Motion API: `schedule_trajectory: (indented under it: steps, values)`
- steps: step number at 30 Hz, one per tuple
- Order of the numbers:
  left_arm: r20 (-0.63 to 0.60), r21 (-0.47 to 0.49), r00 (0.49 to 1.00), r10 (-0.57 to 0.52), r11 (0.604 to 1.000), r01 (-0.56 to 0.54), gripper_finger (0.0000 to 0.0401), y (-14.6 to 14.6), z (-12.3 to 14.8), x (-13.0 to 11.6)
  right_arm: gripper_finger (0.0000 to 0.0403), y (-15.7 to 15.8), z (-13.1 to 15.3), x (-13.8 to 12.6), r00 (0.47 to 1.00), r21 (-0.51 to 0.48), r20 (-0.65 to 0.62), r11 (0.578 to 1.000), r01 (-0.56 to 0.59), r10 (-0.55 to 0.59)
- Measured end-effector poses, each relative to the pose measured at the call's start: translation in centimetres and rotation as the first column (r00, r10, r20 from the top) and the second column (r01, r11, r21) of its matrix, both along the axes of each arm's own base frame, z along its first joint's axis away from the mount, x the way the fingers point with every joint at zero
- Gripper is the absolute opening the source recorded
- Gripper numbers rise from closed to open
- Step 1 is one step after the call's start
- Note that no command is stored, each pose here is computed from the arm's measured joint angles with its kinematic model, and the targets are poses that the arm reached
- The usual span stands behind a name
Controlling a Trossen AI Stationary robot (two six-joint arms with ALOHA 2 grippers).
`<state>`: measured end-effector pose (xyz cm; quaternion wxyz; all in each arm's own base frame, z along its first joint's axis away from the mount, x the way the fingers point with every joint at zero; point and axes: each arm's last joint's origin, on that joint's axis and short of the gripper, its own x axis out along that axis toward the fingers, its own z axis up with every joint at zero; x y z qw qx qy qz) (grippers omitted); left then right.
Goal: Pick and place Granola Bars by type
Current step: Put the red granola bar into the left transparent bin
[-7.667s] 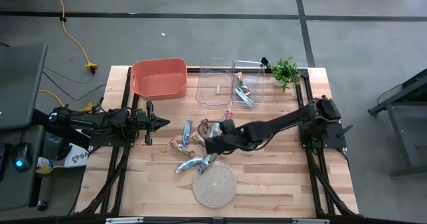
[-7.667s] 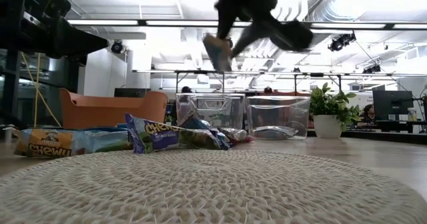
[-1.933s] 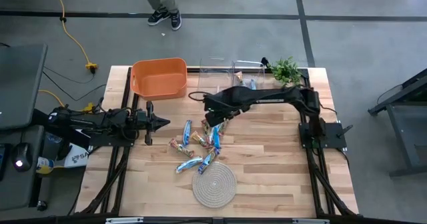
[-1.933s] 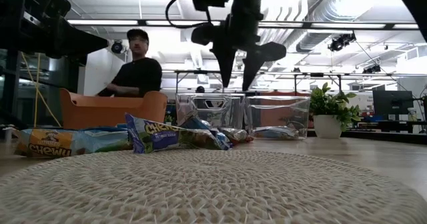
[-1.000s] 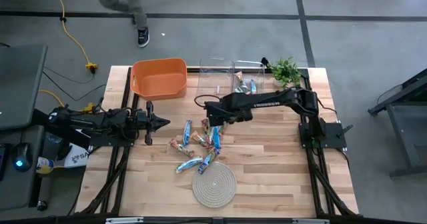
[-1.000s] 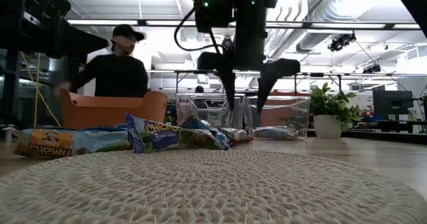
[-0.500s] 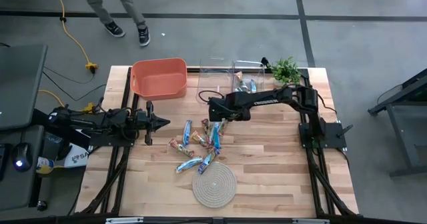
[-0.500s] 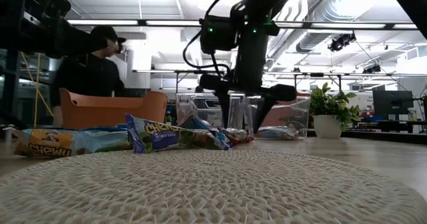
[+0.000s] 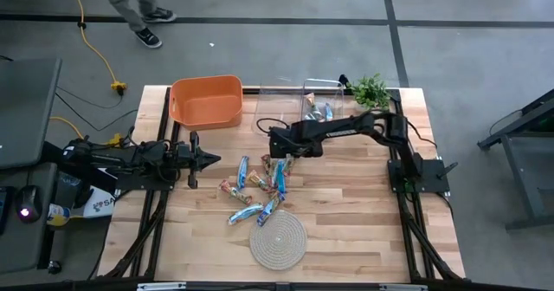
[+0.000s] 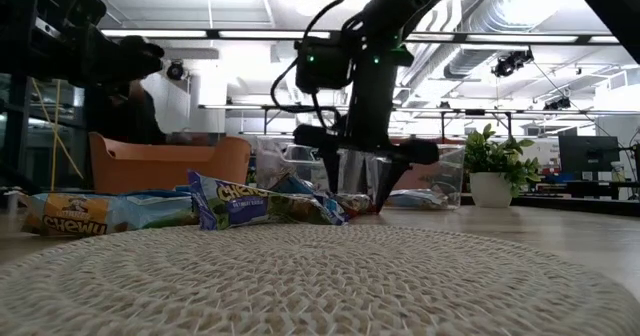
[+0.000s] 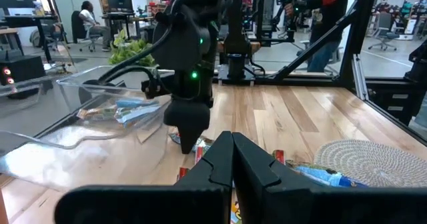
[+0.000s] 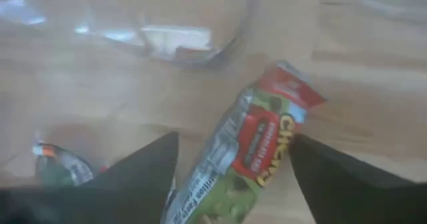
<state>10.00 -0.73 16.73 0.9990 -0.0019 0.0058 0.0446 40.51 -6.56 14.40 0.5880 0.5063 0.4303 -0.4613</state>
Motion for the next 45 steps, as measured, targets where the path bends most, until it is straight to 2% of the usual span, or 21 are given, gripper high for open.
schedule_trajectory:
  steps: [10,19,25,34,39,45]
  values:
    - [0.000,0.000,1.000,0.000,1.000,0.000,0.0000,0.0,0.0,0.0,0.0269,0.2,-0.2,0.0,1.000,0.013,-0.007,1.000,-0.013,0.013]
    - [0.000,0.000,1.000,0.000,1.000,0.000,0.0000,0.0,0.0,0.0,0.0230,0.8,-0.3,0.0,0.999,0.006,-0.024,0.999,-0.031,0.031]
    - [0.000,0.000,1.000,0.000,1.000,0.000,0.0000,0.0,0.0,0.0,0.0218,1.1,0.4,0.5,0.997,-0.013,-0.032,0.998,-0.069,0.069]
    - [0.000,0.000,1.000,0.000,1.000,0.000,0.0000,0.0,0.0,0.0,0.0220,0.4,2.1,0.9,0.990,-0.085,-0.061,0.988,-0.130,0.125]
    - [0.000,0.000,1.000,-0.001,1.000,0.001,0.0000,0.0,0.0,0.0,0.0222,0.1,3.6,1.3,0.988,-0.094,-0.066,0.985,-0.144,0.138]
    - [-0.001,0.000,1.000,0.000,1.000,0.000,0.0000,0.0,0.0,0.0,0.0223,2.0,6.0,2.1,0.986,-0.117,-0.040,0.980,-0.163,0.160]
